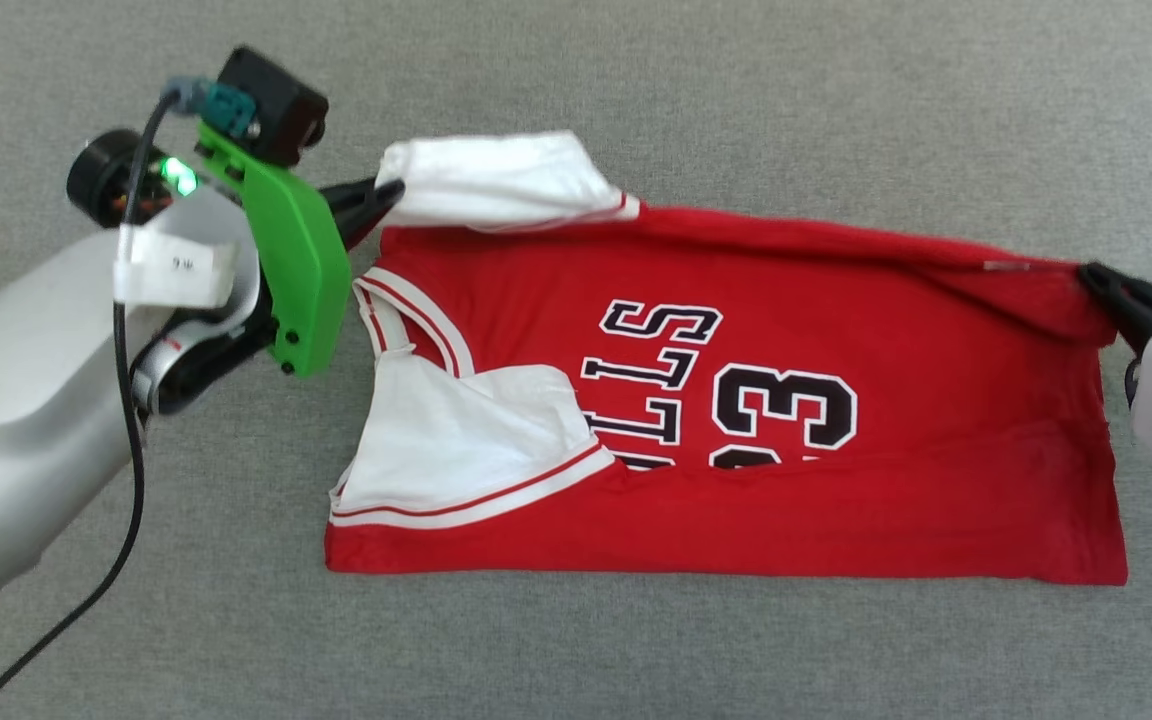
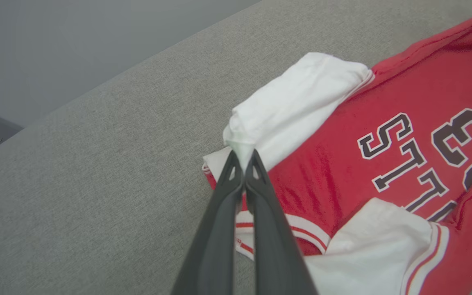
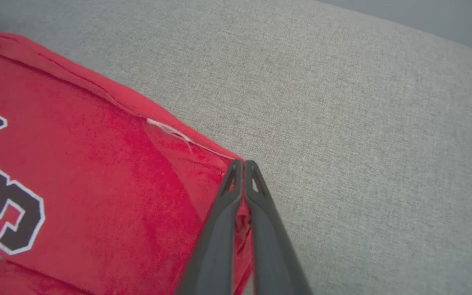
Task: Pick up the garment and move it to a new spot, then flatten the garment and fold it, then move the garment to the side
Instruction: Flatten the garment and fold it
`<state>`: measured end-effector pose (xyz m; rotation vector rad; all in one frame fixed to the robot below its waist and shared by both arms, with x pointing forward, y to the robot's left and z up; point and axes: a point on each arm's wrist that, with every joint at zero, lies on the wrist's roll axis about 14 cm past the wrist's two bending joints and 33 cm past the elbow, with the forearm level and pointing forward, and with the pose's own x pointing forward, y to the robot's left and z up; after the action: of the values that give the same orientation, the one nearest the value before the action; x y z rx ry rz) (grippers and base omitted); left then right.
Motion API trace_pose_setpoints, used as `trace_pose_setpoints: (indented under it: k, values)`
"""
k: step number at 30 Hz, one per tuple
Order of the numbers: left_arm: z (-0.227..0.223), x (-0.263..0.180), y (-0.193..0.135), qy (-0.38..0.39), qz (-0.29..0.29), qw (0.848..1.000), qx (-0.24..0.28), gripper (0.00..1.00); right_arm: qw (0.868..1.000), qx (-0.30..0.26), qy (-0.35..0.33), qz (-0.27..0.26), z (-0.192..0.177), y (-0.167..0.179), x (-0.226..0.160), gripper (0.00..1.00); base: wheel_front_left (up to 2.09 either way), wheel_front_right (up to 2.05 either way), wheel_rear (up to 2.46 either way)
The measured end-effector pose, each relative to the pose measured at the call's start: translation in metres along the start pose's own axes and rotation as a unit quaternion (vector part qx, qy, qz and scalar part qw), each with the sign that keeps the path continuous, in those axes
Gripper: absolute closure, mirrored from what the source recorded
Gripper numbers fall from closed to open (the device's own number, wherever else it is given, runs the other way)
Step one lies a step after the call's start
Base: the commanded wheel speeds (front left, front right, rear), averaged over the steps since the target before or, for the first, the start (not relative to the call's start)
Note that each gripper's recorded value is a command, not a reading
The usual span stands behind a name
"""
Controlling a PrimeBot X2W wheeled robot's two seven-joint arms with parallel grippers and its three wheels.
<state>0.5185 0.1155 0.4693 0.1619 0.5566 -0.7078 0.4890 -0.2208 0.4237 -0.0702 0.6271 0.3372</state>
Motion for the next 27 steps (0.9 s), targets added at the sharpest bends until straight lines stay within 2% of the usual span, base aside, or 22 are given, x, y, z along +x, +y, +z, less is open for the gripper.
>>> trace_pose_setpoints:
  k: [8,14,24,27]
  values:
    - [-0.037,-0.038,-0.031,0.010,0.004,1.000,-0.022,1.00,0.999,0.017,-0.026,0.008,-0.018,0.017,-0.041,1.00,0.00,0.00,0.00]
    - [-0.067,-0.057,-0.052,0.023,0.009,0.998,-0.049,1.00,0.999,0.036,-0.021,0.010,-0.040,0.026,-0.060,1.00,0.00,0.00,0.00]
    - [-0.118,-0.051,-0.070,0.068,0.001,0.992,-0.107,1.00,0.995,0.076,0.055,0.024,-0.094,0.045,-0.053,1.00,0.00,0.00,0.00]
    - [-0.129,-0.045,-0.074,0.076,-0.002,0.989,-0.123,1.00,0.994,0.081,0.065,0.025,-0.101,0.046,-0.050,1.00,0.00,0.00,0.00]
